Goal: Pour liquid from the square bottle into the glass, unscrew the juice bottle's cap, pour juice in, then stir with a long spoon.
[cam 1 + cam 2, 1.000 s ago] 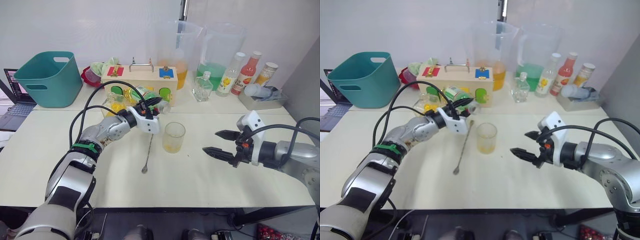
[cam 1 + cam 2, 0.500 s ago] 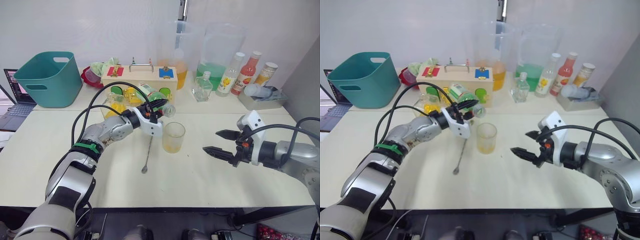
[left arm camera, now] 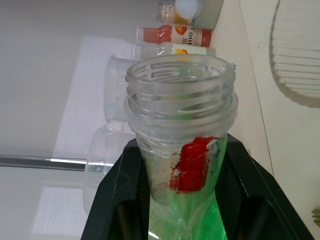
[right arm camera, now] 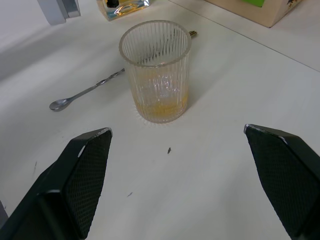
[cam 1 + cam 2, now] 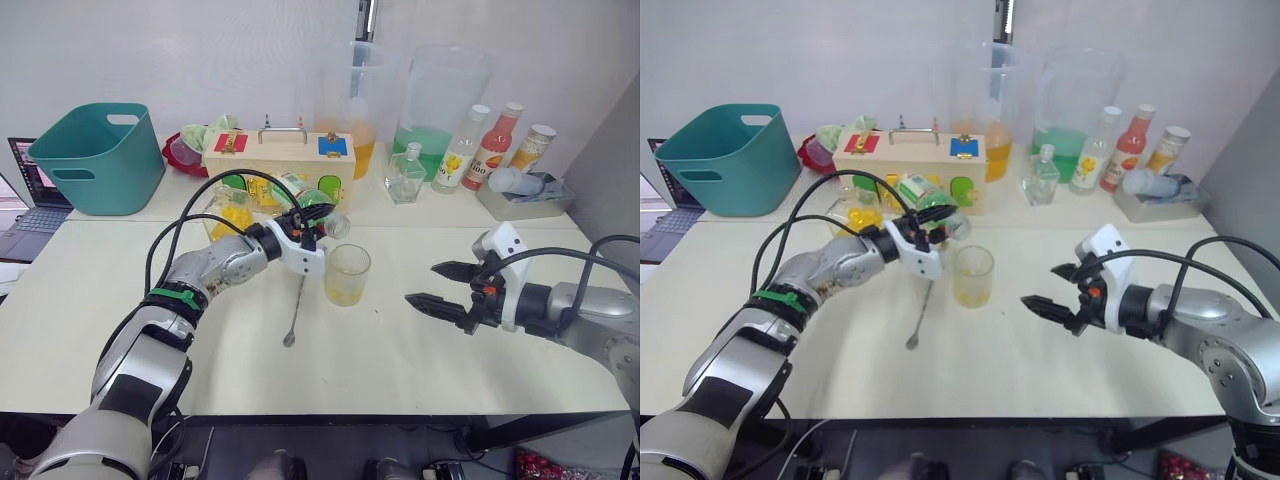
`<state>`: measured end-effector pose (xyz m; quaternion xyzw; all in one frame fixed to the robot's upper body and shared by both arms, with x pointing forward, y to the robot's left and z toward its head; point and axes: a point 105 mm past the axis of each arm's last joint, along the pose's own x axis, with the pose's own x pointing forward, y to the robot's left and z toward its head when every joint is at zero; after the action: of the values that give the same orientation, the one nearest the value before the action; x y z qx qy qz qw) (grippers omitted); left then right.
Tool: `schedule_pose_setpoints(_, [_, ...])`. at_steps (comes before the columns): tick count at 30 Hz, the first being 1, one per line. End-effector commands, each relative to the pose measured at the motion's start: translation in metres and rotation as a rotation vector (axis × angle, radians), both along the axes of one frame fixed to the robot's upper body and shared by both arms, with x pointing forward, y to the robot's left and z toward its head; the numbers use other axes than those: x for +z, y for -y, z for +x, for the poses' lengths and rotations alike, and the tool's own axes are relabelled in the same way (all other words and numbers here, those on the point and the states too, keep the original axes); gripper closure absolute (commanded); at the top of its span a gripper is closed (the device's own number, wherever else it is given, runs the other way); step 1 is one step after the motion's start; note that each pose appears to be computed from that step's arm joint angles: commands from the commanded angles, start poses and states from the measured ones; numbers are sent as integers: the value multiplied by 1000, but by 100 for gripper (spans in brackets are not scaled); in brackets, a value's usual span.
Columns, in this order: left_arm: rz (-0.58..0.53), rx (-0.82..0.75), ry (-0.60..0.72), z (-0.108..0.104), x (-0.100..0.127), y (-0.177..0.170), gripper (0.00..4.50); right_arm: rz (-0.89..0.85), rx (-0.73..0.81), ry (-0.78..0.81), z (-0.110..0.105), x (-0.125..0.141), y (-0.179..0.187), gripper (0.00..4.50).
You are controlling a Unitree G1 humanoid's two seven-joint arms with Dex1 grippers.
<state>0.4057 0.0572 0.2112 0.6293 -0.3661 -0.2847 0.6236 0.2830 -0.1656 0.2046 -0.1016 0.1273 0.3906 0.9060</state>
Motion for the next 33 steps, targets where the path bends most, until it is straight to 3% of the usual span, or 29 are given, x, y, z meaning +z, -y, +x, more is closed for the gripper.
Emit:
schedule_pose_setpoints(1, [-44, -41, 80, -6, 24, 8, 317, 4, 10, 54, -2, 13, -3, 1])
schedule_pose_setpoints(33, [7, -45, 138, -6, 23, 9, 317, 19, 14, 61, 0, 17, -8, 1])
